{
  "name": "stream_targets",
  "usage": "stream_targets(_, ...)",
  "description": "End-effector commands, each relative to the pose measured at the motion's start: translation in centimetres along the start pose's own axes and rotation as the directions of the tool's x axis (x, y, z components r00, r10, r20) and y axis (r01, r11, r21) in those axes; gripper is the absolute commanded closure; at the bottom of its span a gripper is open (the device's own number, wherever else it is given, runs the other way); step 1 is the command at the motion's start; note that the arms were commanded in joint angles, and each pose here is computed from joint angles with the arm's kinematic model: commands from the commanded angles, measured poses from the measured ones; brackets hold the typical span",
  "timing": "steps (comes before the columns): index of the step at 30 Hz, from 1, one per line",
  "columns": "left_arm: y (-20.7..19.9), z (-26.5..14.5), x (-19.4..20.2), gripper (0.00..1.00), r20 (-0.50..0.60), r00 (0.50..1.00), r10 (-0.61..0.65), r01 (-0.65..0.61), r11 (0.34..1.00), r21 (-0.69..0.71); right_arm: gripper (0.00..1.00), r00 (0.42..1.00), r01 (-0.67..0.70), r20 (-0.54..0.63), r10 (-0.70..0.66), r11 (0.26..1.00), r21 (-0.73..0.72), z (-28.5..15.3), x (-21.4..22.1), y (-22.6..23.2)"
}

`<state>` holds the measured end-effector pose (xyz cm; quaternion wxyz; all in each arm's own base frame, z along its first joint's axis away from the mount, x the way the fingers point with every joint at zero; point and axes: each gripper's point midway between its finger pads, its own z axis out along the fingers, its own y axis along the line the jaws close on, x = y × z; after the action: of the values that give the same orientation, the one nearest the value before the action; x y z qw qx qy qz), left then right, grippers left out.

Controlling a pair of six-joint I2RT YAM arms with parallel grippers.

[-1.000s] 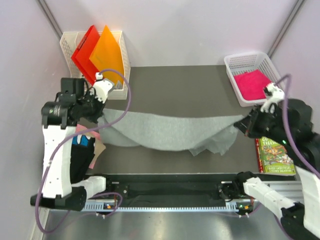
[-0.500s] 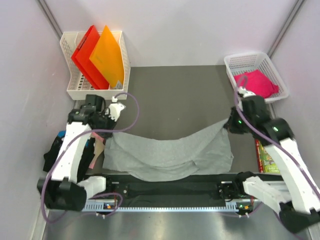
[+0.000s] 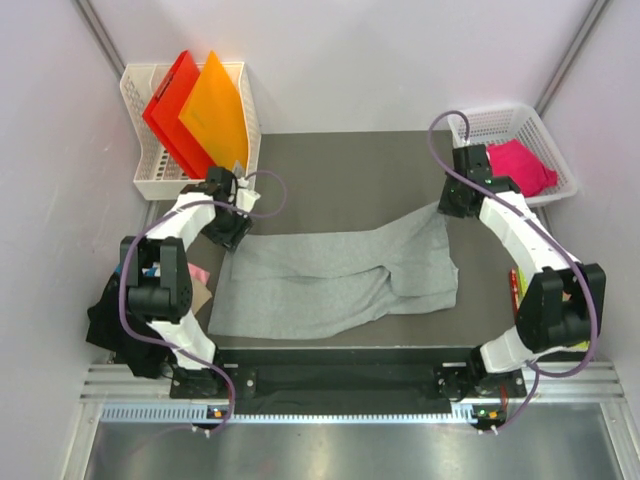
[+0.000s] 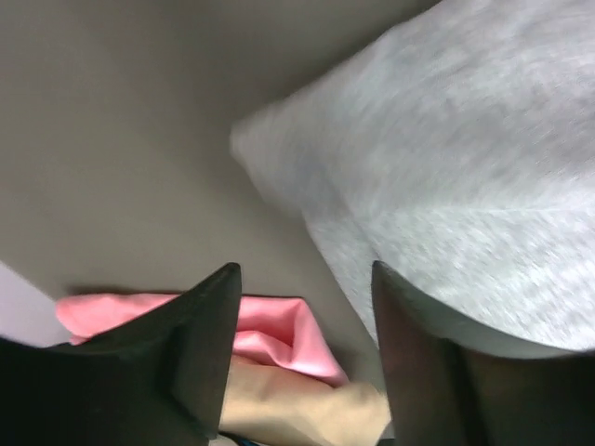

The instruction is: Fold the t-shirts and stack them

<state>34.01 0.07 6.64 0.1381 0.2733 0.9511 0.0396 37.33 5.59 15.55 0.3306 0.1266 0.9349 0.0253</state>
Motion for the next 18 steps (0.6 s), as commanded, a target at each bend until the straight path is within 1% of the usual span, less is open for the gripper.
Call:
stream_targets(1, 4.1, -0.6, -2.0, 0.30, 0.051, 0.998, -0.046, 0.055, 0.980, -0.193, 1.00, 0.994, -0.002, 0.107, 0.007, 0.999, -0.042, 0.5, -3.8, 1.6)
stream_targets(2, 4.6, -0.8, -2.2, 0.24, 0.062, 0.997, -0.055, 0.067, 0.974, -0.215, 1.00, 0.996, 0.002, 0.092, 0.002, 0.999, -0.036, 1.1, -3.5, 1.5)
stream_targets(3, 5.1, -0.9, -2.4, 0.11, 0.070, 0.996, -0.059, 0.074, 0.967, -0.244, 1.00, 0.996, 0.006, 0.091, -0.003, 0.999, -0.033, 1.4, -3.6, 1.5)
stream_targets(4, 5.5, -1.7, -2.9, 0.06, 0.084, 0.995, -0.059, 0.079, 0.963, -0.257, 1.00, 0.996, 0.004, 0.088, -0.001, 0.999, -0.033, 1.6, -3.6, 1.6)
stream_targets(5, 5.2, -2.2, -3.4, 0.04, 0.103, 0.992, -0.066, 0.089, 0.966, -0.244, 1.00, 0.997, 0.008, 0.076, -0.005, 0.999, -0.032, 2.1, -3.4, 1.7)
stream_targets(6, 4.3, -3.3, -3.0, 0.02, 0.094, 0.994, -0.062, 0.080, 0.976, -0.205, 1.00, 0.997, 0.007, 0.072, -0.005, 0.999, -0.036, 2.1, -3.5, 1.8)
stream_targets(7, 3.2, -4.4, -3.7, 0.02, 0.114, 0.992, -0.044, 0.063, 0.984, -0.169, 1.00, 0.998, 0.009, 0.067, -0.007, 0.999, -0.038, 2.2, -3.4, 1.9)
stream_targets(8, 1.3, -4.9, -3.8, 0.02, 0.122, 0.992, -0.023, 0.036, 0.994, -0.105, 1.00, 0.998, 0.008, 0.061, -0.006, 0.999, -0.039, 2.3, -3.4, 1.9)
stream_targets(9, -0.3, -6.3, -3.1, 0.03, 0.107, 0.994, 0.006, 0.003, 0.997, -0.080, 1.00, 0.998, 0.006, 0.064, -0.004, 0.999, -0.040, 2.3, -3.4, 2.0)
stream_targets(10, -2.9, -6.3, -2.5, 0.05, 0.084, 0.994, 0.070, -0.067, 0.997, -0.047, 1.00, 0.998, 0.004, 0.061, -0.002, 0.999, -0.039, 2.3, -3.4, 1.9)
stream_targets(12, -5.5, -6.9, -1.3, 0.09, 0.089, 0.989, 0.114, -0.114, 0.993, -0.003, 1.00, 0.998, 0.005, 0.059, -0.003, 0.999, -0.040, 2.3, -3.3, 2.0)
stream_targets(13, -8.0, -5.2, 1.9, 0.14, 0.019, 0.992, 0.121, -0.122, 0.990, 0.067, 1.00, 0.998, 0.003, 0.056, 0.000, 0.999, -0.044, 2.2, -3.2, 2.0)
stream_targets(14, -8.4, -4.7, 2.7, 0.17, -0.004, 0.996, 0.094, -0.093, 0.993, 0.075, 1.00, 0.999, 0.003, 0.054, 0.000, 0.999, -0.046, 2.2, -3.1, 2.1)
stream_targets(16, -9.0, -3.4, 4.7, 0.18, -0.064, 0.995, 0.083, -0.076, 0.993, 0.092, 1.00, 0.999, 0.000, 0.048, 0.002, 0.999, -0.051, 2.1, -2.9, 2.1)
stream_targets(18, -9.1, -2.5, 5.2, 0.20, -0.068, 0.995, 0.074, -0.068, 0.994, 0.084, 1.00, 0.999, 0.000, 0.049, 0.002, 0.999, -0.053, 1.9, -2.7, 2.0)
